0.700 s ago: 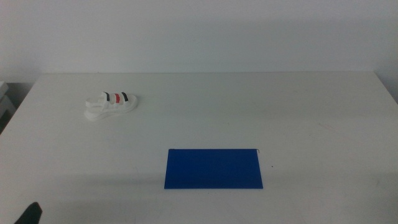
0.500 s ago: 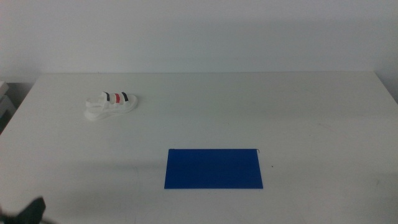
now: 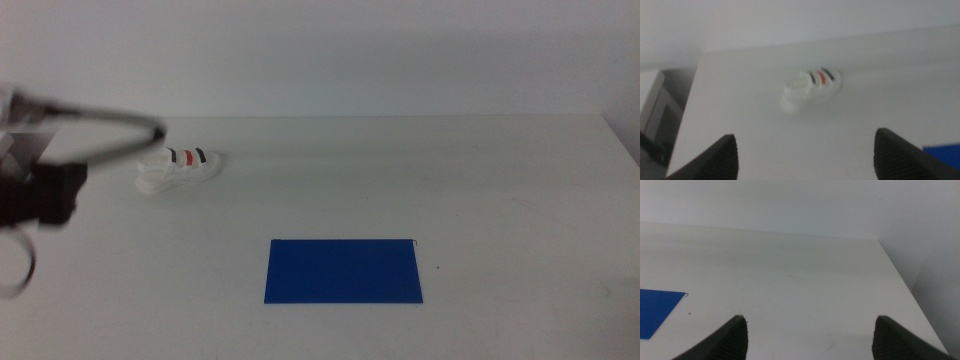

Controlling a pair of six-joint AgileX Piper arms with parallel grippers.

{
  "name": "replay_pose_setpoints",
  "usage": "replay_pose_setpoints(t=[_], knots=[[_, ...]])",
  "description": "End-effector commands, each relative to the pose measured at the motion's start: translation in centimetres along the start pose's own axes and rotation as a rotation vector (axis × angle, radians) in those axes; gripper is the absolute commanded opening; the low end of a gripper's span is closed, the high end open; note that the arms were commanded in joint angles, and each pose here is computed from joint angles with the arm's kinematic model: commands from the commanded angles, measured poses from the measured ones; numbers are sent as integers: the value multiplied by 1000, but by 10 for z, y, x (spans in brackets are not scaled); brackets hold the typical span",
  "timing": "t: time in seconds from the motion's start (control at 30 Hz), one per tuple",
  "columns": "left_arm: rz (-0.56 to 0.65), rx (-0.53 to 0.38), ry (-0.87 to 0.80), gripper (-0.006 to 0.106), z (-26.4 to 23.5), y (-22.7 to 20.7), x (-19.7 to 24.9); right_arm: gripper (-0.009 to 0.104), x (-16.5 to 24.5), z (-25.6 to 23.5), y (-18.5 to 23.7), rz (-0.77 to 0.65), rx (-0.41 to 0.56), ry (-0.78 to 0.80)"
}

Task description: Use one arm to grab the shoe from the table and place it on the mat.

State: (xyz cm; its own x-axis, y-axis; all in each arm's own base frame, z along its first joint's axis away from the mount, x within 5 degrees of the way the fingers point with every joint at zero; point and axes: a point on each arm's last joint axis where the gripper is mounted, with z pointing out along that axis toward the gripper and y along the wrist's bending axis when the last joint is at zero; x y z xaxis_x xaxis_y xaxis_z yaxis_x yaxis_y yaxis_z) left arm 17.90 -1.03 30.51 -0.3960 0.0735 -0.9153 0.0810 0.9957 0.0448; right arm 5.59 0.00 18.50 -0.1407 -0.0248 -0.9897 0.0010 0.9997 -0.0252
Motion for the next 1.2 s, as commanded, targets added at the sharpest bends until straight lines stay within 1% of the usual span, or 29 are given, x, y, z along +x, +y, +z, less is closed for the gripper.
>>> replay_pose_setpoints(t=[0.0, 0.1, 0.3, 0.4, 0.57, 0.7, 0.93, 1.0, 1.07, 1.17], knots=[[29, -4, -100, 93, 11, 1, -35, 64, -6, -2, 0, -17, 7, -97], [49, -3, -84, 93, 29, 2, -61, 64, -6, -2, 0, -17, 7, -97], [93, 16, 68, 93, 70, 4, -98, 64, -6, -2, 0, -17, 7, -97], [151, 30, 134, 93, 86, 5, -118, 64, -6, -2, 0, -17, 7, -97], [292, 68, 250, 93, 113, 5, -141, 64, -6, -2, 0, -17, 7, -97], [418, 110, 329, 93, 131, 5, -145, 64, -6, -2, 0, -17, 7, -97], [537, 158, 396, 93, 138, 5, -139, 64, -6, -2, 0, -17, 7, -97], [591, 174, 399, 93, 139, 5, -138, 64, -6, -2, 0, -17, 7, -97], [617, 186, 412, 93, 141, 4, -136, 64, -6, -2, 0, -17, 7, -97], [602, 210, 438, 93, 148, 3, -130, 64, -6, -2, 0, -17, 7, -97]])
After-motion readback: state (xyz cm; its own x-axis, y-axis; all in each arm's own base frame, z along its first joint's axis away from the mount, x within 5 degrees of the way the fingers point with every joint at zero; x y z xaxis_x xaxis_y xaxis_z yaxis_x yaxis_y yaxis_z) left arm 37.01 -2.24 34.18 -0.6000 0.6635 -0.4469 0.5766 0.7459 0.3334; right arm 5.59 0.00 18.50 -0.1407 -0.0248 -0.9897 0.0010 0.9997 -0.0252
